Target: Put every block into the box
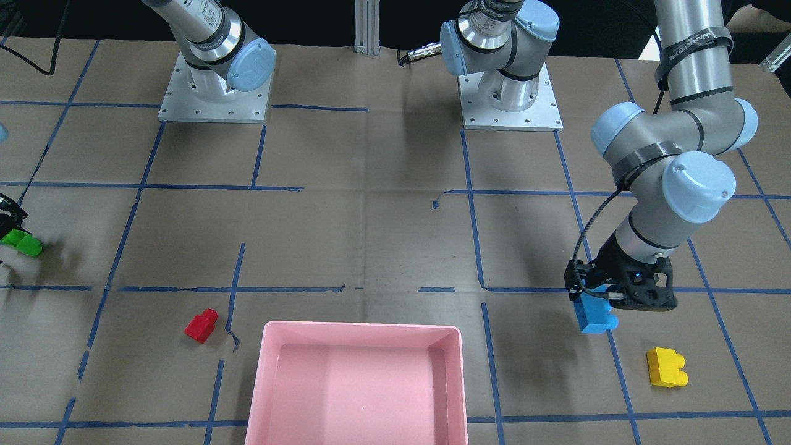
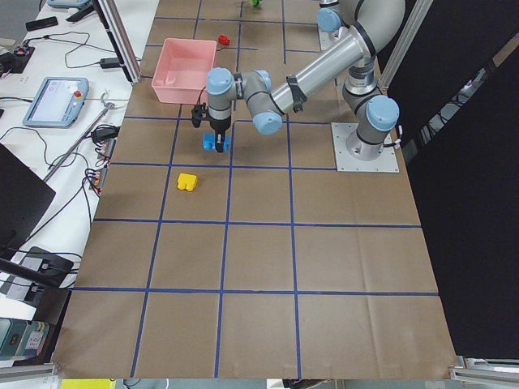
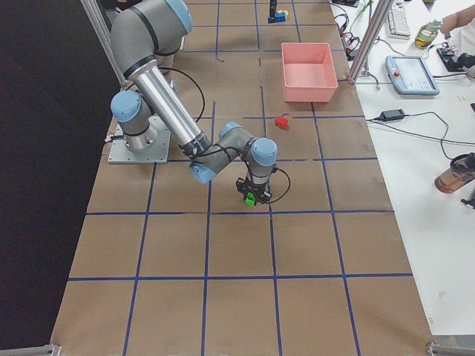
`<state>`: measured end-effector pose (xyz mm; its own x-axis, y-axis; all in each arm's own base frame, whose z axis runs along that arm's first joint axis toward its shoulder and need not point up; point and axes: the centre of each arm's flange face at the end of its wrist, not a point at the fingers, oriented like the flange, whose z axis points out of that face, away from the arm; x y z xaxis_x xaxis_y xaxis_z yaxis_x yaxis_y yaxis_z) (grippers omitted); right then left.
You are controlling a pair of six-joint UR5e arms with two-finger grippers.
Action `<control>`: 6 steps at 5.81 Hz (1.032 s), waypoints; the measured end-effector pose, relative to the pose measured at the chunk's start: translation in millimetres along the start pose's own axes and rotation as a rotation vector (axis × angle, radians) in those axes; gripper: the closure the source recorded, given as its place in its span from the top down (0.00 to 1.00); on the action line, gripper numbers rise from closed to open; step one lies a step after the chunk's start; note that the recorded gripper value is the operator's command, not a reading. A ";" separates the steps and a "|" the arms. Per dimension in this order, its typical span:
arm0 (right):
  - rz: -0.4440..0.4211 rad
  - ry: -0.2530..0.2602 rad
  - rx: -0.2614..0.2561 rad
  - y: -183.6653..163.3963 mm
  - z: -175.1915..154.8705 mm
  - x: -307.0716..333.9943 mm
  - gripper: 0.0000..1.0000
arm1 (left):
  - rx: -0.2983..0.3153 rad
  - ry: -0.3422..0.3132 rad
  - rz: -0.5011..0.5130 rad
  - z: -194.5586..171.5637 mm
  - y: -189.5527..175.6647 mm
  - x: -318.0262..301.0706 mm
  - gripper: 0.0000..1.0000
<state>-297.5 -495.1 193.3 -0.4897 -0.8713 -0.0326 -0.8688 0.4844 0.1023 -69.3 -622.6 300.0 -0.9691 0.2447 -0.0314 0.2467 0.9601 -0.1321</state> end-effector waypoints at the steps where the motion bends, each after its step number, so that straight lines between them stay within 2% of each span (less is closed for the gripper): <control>1: 0.004 0.005 0.009 -2.7 -2.9 -0.5 0.10 | 0.026 0.005 0.108 -18.6 -30.5 58.6 0.00; 2: 0.016 0.016 0.027 -5.6 -6.8 0.6 0.10 | 0.047 0.014 0.209 -23.8 -50.6 117.9 0.00; 3: 0.052 0.039 0.055 -9.1 -24.2 2.5 0.10 | 0.061 0.021 0.301 -18.2 -62.0 170.6 0.00; 5: 0.166 0.054 0.123 -45.6 -105.6 13.0 0.09 | 0.083 0.023 0.383 4.7 -91.7 217.2 0.00; 6: 0.216 0.052 0.136 -74.3 -151.2 23.1 0.09 | 0.096 0.021 0.388 13.9 -109.9 220.7 0.05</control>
<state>-233.1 -563.1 335.3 -0.6639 -0.7473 0.0268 -0.7478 0.6631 -0.0330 -310.4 -676.0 293.8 -0.8034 0.5904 -0.0767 0.5922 0.7790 -0.2061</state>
